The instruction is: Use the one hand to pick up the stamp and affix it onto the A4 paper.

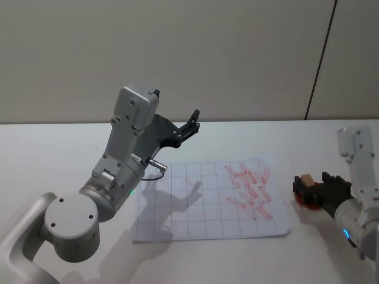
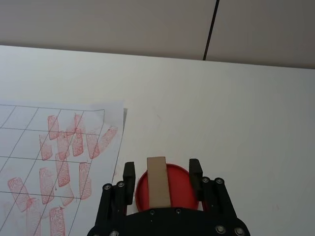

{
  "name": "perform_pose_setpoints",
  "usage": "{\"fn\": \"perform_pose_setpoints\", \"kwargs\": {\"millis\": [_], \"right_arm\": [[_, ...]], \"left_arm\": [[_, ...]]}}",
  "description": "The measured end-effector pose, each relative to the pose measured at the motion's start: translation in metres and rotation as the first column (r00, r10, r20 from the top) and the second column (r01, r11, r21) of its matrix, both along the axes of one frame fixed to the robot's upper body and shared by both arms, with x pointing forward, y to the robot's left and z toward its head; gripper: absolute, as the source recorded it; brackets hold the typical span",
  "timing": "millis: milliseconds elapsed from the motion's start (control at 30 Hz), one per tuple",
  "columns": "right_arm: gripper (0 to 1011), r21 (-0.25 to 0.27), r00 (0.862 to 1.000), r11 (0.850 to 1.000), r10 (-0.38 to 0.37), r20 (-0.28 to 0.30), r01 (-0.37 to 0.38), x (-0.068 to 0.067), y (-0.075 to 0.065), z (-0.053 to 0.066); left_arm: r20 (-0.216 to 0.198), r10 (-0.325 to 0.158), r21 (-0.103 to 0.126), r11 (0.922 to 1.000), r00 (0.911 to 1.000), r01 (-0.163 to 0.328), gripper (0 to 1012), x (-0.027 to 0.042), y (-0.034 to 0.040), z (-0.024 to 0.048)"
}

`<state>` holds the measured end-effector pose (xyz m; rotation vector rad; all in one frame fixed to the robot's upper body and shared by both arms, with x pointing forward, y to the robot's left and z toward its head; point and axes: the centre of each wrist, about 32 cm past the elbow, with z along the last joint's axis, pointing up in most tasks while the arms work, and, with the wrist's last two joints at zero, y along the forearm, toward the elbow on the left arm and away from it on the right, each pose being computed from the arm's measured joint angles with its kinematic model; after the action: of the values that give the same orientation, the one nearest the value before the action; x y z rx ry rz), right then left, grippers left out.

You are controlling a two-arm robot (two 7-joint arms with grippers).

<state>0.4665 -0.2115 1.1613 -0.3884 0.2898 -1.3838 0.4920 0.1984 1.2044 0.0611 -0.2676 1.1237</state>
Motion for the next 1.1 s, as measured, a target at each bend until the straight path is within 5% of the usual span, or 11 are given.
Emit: {"fn": "perform_pose_setpoints", "kwargs": {"millis": [500, 1100], "right_arm": [[239, -0.003, 1.000, 1.000, 0.016, -0.027, -0.016, 0.0046, 0.0037, -0.0071], [217, 0.006, 1.000, 1.000, 0.016, -0.014, -0.016, 0.0056, 0.0053, -0.0073]], "left_arm": [[0.000, 0.000, 0.000, 1.0000, 1.0000, 0.000, 1002, 0.0000, 0.0000, 0.0000], [0.000, 0.000, 0.000, 1.0000, 1.0000, 0.000, 1001, 0.0000, 0.0000, 0.0000]]}}
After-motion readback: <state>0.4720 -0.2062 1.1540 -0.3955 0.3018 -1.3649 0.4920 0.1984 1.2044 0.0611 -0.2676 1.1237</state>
